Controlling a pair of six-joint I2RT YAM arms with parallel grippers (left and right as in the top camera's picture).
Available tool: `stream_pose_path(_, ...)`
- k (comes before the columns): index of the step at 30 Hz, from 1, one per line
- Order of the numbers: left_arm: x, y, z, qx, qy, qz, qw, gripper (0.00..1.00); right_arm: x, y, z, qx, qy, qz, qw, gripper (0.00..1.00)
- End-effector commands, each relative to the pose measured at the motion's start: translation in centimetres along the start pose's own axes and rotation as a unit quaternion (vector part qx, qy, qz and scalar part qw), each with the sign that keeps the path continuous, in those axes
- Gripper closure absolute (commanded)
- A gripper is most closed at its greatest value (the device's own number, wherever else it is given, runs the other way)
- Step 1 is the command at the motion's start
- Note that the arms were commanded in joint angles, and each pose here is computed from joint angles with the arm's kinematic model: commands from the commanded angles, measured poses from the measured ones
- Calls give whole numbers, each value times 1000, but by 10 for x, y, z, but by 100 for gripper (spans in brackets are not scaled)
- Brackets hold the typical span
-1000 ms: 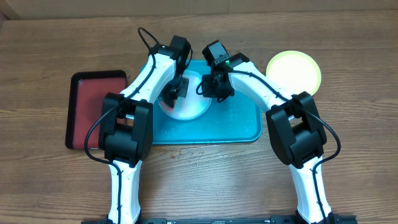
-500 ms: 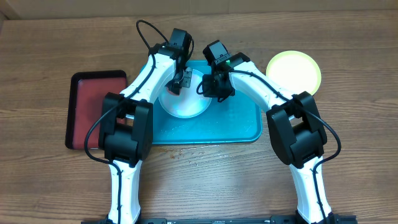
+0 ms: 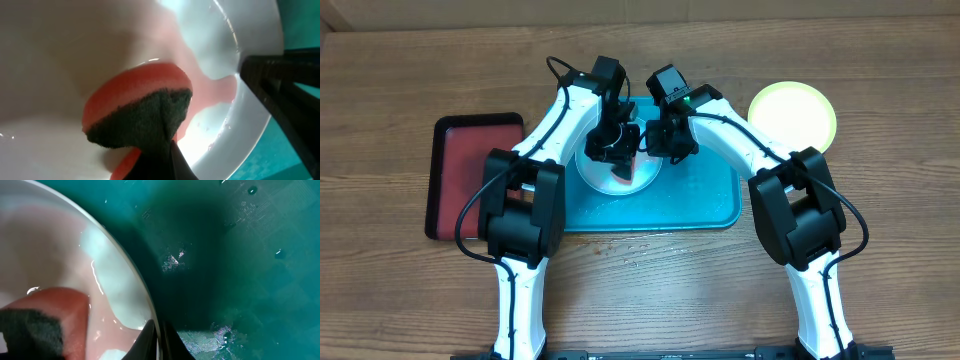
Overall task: Clean dirty plates on tray and stack at the side
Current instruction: 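Scrub the white plate with the left-held sponge while the right holds it, then return the sponge to the red tray with the left gripper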
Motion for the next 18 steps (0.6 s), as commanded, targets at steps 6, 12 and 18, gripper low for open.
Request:
stream_pose_path(6, -20, 31, 18, -38, -35, 12, 999, 96, 7, -7, -2, 1, 3, -21, 1000, 95)
stream_pose_path(12, -63, 73, 34, -136, -64, 6, 989, 96, 7, -7, -3, 1, 5, -21, 1000, 95)
stream_pose_path(18, -113, 120, 37, -192, -90, 30, 977, 96, 7, -7, -2, 1, 3, -21, 1000, 95)
Point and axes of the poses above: each gripper's point midway between its finger pads, its own x axis out along the fingers, its own y axis along the line the jaws close on, z = x × y, the point moved 6 cm from there along -x, back along the fingers, and after that the axes turned 5 degrees about -x, right-handed, at the moved point
